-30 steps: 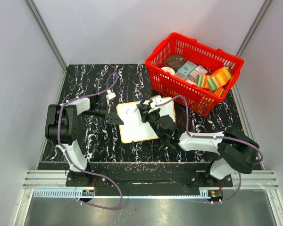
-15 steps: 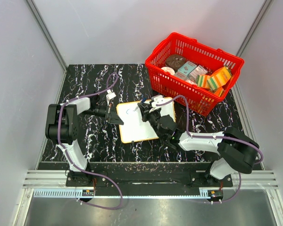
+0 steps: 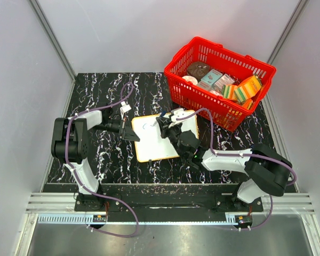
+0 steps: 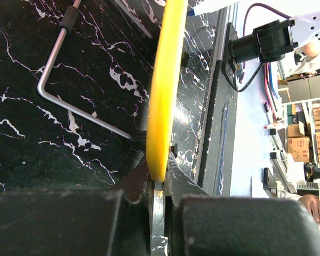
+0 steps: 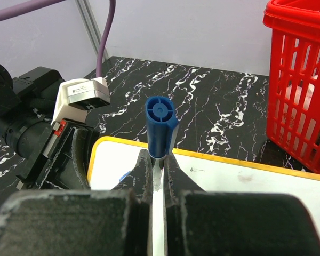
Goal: Write a sentence on the whiteboard
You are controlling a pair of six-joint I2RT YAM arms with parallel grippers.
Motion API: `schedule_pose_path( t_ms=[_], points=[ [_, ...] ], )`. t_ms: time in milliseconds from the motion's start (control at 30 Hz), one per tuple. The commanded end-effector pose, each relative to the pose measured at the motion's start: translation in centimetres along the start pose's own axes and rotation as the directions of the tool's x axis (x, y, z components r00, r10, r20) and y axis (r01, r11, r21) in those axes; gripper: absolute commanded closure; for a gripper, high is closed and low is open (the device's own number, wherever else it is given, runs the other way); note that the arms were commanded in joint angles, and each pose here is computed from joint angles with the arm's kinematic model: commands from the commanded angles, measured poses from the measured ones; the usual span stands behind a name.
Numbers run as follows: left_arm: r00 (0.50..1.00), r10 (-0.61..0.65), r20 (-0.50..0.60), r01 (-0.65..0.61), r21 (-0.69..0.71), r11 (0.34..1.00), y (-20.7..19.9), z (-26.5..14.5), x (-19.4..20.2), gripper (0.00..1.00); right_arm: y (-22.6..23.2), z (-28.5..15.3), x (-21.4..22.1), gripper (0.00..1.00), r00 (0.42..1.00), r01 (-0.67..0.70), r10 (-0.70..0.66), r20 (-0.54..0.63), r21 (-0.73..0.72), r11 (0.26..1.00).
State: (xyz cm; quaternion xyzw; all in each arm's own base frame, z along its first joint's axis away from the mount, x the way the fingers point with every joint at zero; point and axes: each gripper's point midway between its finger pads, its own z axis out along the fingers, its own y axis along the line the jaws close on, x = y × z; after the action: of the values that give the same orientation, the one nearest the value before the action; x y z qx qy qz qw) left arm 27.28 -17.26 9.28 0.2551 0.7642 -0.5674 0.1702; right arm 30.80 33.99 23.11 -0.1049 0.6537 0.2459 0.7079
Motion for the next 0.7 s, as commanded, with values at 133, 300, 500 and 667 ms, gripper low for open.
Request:
schedule_pose_path(
  t_ms=[133,300,500,667],
  points=[
    [0.996,0.046,-0.078,-0.054,-0.093,0.994,2.1,-0.1,1.0,1.0,-1.3,0.0,-0.4,1.0,0.999,-0.026,0.025,0.026,0.05,0.998],
    [0.996,0.045,-0.079,-0.052,-0.094,0.994,2.2,-0.1,1.0,1.0,-1.2,-0.1,-0.2,1.0,0.999,-0.034,0.033,0.03,0.045,0.998],
    [0.996,0.043,-0.082,-0.051,-0.096,0.994,2.2,-0.1,1.1,1.0,-1.2,0.2,-1.6,1.0,0.997,-0.036,0.032,0.067,0.05,0.998],
    [0.995,0.044,-0.086,-0.053,-0.101,0.994,2.3,-0.1,1.3,1.0,-1.1,0.5,-2.6,1.0,0.995,-0.039,0.034,0.093,0.048,0.998]
  ],
)
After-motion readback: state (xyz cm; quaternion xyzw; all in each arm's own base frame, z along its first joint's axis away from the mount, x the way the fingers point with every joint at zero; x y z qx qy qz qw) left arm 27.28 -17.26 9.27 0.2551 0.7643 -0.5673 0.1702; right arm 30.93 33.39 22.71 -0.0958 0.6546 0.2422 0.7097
